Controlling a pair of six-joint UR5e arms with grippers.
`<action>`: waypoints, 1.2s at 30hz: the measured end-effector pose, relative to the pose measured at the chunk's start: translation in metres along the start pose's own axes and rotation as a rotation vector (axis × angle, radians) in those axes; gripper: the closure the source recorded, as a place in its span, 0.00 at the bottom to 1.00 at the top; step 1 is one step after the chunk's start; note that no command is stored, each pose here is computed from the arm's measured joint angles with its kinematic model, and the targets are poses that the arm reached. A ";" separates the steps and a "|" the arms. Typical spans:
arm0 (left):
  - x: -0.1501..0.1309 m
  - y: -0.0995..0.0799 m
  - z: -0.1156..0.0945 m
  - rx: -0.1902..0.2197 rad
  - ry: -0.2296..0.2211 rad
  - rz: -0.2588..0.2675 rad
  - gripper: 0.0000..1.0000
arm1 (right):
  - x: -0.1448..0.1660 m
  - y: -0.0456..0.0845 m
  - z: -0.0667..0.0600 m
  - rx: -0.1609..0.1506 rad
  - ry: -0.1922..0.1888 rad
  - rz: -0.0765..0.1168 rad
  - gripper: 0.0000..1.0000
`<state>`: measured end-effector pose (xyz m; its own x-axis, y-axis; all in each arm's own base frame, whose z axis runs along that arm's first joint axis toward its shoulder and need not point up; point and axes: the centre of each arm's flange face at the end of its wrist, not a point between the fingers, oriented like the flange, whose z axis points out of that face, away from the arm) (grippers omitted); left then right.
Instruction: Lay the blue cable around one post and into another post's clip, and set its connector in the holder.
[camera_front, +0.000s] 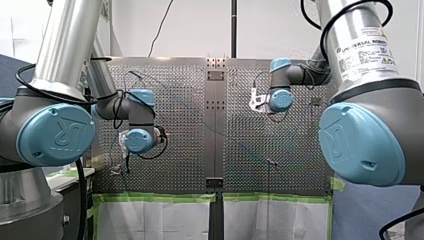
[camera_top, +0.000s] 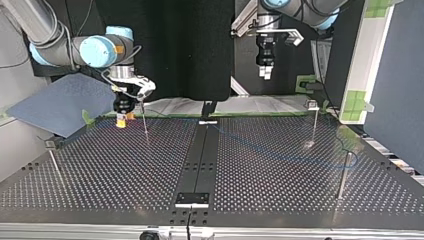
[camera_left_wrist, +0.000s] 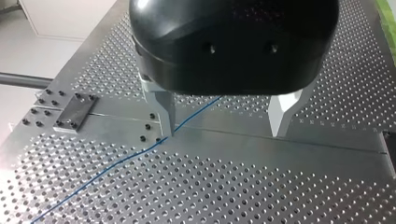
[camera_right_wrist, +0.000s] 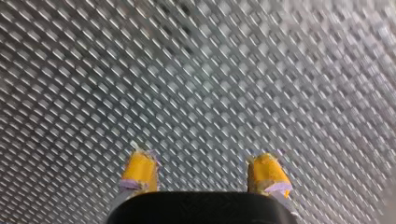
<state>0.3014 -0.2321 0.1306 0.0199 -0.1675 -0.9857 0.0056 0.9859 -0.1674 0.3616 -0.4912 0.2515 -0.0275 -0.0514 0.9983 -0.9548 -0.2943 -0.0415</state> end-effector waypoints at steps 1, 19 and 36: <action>0.000 0.000 0.000 -0.003 0.002 0.001 0.00 | -0.004 -0.004 -0.001 0.006 -0.005 -0.002 0.01; 0.002 0.004 -0.002 -0.023 0.025 0.014 0.00 | -0.026 -0.084 -0.034 0.102 -0.028 -0.021 0.01; 0.002 0.008 -0.001 -0.053 0.027 0.016 0.00 | -0.046 -0.127 -0.062 0.169 -0.077 -0.044 0.01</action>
<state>0.3005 -0.2243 0.1274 -0.0071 -0.1525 -0.9883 -0.0471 0.9873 -0.1520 0.4658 -0.3923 0.2131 0.0420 -0.1061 0.9935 -0.8913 -0.4532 -0.0107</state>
